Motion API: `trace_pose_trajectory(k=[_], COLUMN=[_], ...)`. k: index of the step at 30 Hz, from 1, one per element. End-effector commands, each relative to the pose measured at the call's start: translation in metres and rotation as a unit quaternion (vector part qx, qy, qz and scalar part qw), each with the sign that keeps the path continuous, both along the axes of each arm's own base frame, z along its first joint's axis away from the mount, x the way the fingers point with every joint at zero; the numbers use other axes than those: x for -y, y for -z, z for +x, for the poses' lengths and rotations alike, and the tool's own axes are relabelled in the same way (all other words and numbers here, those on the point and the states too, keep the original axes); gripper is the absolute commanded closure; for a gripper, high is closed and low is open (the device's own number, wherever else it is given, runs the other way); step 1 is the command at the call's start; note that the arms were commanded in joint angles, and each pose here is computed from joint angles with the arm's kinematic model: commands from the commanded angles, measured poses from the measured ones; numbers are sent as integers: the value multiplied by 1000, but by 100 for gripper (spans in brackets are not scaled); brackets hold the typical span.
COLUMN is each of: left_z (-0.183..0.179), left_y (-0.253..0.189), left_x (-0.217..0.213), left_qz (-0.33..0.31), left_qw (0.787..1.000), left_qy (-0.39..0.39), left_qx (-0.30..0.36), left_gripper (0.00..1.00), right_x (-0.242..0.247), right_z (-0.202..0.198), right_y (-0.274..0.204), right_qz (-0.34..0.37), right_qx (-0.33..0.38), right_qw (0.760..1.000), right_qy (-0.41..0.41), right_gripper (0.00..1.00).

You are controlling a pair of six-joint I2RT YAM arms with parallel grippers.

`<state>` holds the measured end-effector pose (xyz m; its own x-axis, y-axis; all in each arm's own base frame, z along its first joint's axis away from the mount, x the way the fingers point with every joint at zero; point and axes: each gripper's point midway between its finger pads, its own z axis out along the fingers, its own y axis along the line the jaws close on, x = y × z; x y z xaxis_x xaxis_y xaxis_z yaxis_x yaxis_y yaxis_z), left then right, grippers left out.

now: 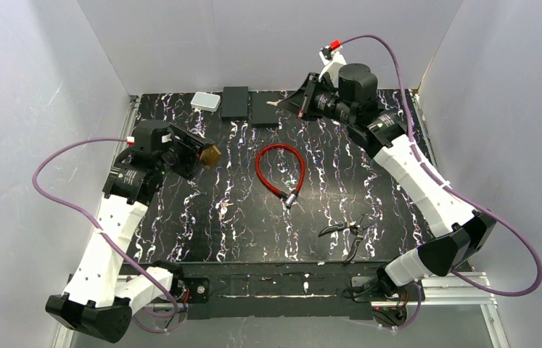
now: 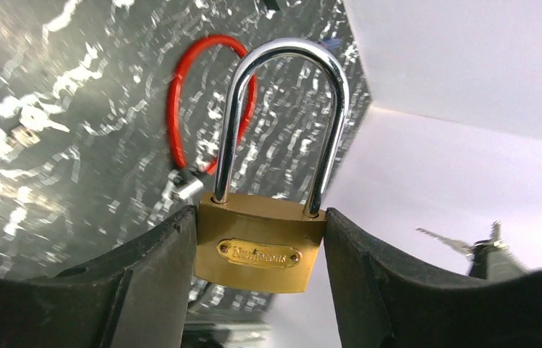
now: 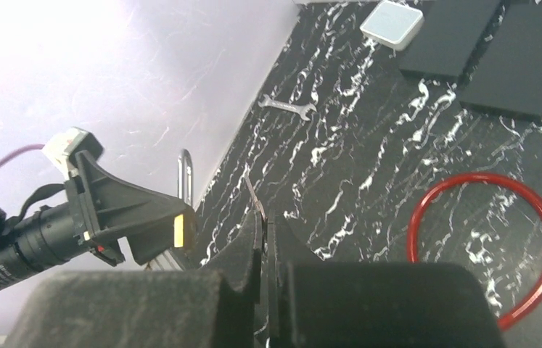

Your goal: Unlock with the key

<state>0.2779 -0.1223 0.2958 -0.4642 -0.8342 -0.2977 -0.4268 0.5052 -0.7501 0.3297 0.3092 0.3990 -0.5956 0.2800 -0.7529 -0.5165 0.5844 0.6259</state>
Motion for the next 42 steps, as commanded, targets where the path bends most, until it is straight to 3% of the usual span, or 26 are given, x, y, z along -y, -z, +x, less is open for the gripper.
trace_pose_trajectory(k=[1, 5, 9, 18, 24, 28, 35, 42], left_z=[2, 9, 20, 37, 43, 46, 58, 61], left_y=[-32, -36, -56, -73, -79, -84, -117, -140], left_x=[21, 22, 16, 36, 39, 44, 58, 64], left_qz=[-156, -202, -269, -432, -449, -483, -559, -566], left_qw=[987, 979, 959, 899, 891, 874, 824, 813], left_qy=[-22, -35, -68, -54, -39, -23, 62, 106], left_qx=[-22, -9, 64, 49, 59, 45, 69, 83], left_gripper=[100, 100, 100, 100, 100, 100, 100, 100], right_x=[-11, -20, -28, -30, -26, -32, -47, -54], right_z=[5, 3, -5, -18, -33, -42, -61, -69], right_y=[-31, -30, -32, -48, -56, -55, -67, -67], right_qz=[34, 29, 25, 26, 28, 18, 8, -6], right_qx=[65, 75, 88, 129, 163, 177, 223, 243], right_qw=[997, 996, 995, 990, 985, 983, 974, 970], right_qy=[36, 42, 39, 50, 53, 47, 31, 27], right_gripper=[99, 99, 99, 99, 99, 99, 99, 99])
